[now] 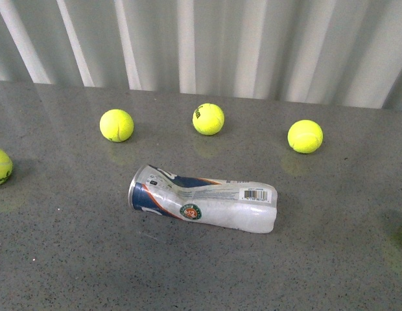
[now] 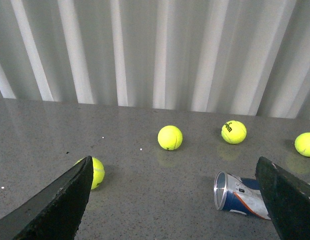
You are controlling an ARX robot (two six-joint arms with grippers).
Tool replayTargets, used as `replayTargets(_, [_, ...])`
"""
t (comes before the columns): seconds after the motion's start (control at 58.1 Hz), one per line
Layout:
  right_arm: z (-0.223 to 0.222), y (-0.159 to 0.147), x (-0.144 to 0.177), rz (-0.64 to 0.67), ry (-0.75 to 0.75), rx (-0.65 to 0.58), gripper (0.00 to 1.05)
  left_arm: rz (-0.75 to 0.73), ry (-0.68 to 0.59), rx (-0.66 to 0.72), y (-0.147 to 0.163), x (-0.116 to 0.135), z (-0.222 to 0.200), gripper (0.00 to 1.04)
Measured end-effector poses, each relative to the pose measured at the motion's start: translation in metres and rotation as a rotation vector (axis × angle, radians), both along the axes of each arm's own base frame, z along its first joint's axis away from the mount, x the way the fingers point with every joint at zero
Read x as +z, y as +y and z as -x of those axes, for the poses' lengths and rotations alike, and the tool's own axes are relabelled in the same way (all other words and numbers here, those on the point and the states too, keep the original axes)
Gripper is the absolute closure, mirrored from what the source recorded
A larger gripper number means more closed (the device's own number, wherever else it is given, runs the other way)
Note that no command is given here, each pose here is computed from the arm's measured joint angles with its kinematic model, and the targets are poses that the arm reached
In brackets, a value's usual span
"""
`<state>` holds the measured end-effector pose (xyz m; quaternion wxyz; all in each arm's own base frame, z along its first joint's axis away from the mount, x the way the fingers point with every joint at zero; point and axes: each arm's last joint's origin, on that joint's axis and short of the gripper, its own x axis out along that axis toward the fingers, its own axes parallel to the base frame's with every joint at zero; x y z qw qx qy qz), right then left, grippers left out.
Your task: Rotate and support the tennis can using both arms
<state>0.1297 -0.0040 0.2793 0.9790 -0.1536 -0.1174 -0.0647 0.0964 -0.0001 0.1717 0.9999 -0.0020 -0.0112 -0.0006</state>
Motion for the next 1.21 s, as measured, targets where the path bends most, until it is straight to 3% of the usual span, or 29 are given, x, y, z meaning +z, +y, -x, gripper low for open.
replayTargets(0.069, [0.01, 0.004, -0.014, -0.123, 0.137, 0.125, 0.38, 0.0, 0.0, 0.0, 0.0, 0.0, 0.0, 0.07])
replayTargets(0.138, [0.012, 0.004, -0.034, -0.211, 0.221, 0.125, 0.5, 0.0, -0.001, 0.002, 0.0, 0.0, 0.0, 0.07])
replayTargets(0.413, [0.018, 0.004, -0.068, -0.292, 0.236, 0.127, 1.02, 0.0, 0.0, 0.0, 0.0, 0.0, 0.0, 0.07])
replayTargets(1.206, [0.032, 0.004, -0.107, -0.298, 0.234, 0.129, 1.01, 0.0, 0.0, 0.0, 0.0, 0.0, 0.0, 0.07])
